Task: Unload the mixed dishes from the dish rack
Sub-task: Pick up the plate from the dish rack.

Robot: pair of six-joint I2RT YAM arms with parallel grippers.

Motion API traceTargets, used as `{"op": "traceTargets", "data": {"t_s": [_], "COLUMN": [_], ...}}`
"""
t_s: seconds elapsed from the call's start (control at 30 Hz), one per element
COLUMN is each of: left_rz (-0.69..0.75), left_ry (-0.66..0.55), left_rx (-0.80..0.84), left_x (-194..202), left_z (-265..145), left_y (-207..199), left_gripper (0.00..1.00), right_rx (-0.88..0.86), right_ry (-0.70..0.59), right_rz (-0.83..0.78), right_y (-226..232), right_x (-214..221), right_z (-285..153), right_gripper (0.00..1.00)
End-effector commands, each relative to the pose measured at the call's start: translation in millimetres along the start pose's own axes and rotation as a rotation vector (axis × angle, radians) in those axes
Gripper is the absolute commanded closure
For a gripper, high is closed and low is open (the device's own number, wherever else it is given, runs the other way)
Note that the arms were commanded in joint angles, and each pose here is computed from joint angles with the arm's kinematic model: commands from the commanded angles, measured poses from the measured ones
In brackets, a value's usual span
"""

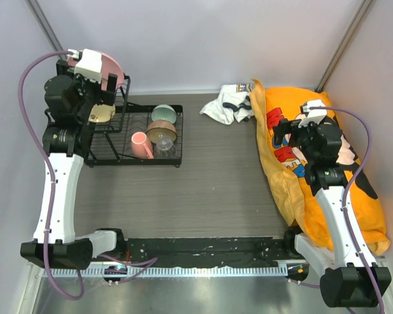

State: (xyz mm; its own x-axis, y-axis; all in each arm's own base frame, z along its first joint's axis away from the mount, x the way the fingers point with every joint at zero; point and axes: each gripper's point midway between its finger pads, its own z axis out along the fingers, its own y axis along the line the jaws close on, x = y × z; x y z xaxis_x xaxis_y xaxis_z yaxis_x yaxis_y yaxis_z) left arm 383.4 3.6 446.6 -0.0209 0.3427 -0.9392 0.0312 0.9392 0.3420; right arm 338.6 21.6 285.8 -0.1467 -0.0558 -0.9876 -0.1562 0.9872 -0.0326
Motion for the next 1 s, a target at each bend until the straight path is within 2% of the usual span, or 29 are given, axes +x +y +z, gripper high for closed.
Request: {"op": "traceTargets", "data": {"t_s": [0.0,0.1,0.2,0.37,0.53,0.7,0.97], "left_rz": [0.071,0.114,0.221,0.535,0.750,0.903,1.163], "left_ry": [-0.059,-0.058,-0.015,0.062,0.106,0.125,0.214], "left_rx": [0.021,0.054,0.108,0.136,0.194,0.202,0.175], "left_x": [-29,-34,-27,-9,-5,-19,-14], "left_z": [8,14,24,45,58,76,104], "left_y": [6,-1,-20,-47,-75,-78,-69], "left_gripper": [0.00,0.00,0.00,0.00,0.00,0.00,0.00], "right_rx": [-0.005,-0.007,-0.018,-0.034,-0.052,-0.072,-0.088], "right_ry": [-0.053,-0.046,-0.034,-0.019,-0.004,0.014,0.049], "right_rz": [-0.015,-0.018,-0.019,-0.023,-0.030,-0.036,-0.035], "right_y": [0,-1,1,3,6,8,10], "right_x": [-23,-22,-18,-15,-11,-5,4], "right_z": [-2,0,1,4,6,9,14], "right_gripper": [0.00,0.01,0.00,0.00,0.00,0.00,0.00]}}
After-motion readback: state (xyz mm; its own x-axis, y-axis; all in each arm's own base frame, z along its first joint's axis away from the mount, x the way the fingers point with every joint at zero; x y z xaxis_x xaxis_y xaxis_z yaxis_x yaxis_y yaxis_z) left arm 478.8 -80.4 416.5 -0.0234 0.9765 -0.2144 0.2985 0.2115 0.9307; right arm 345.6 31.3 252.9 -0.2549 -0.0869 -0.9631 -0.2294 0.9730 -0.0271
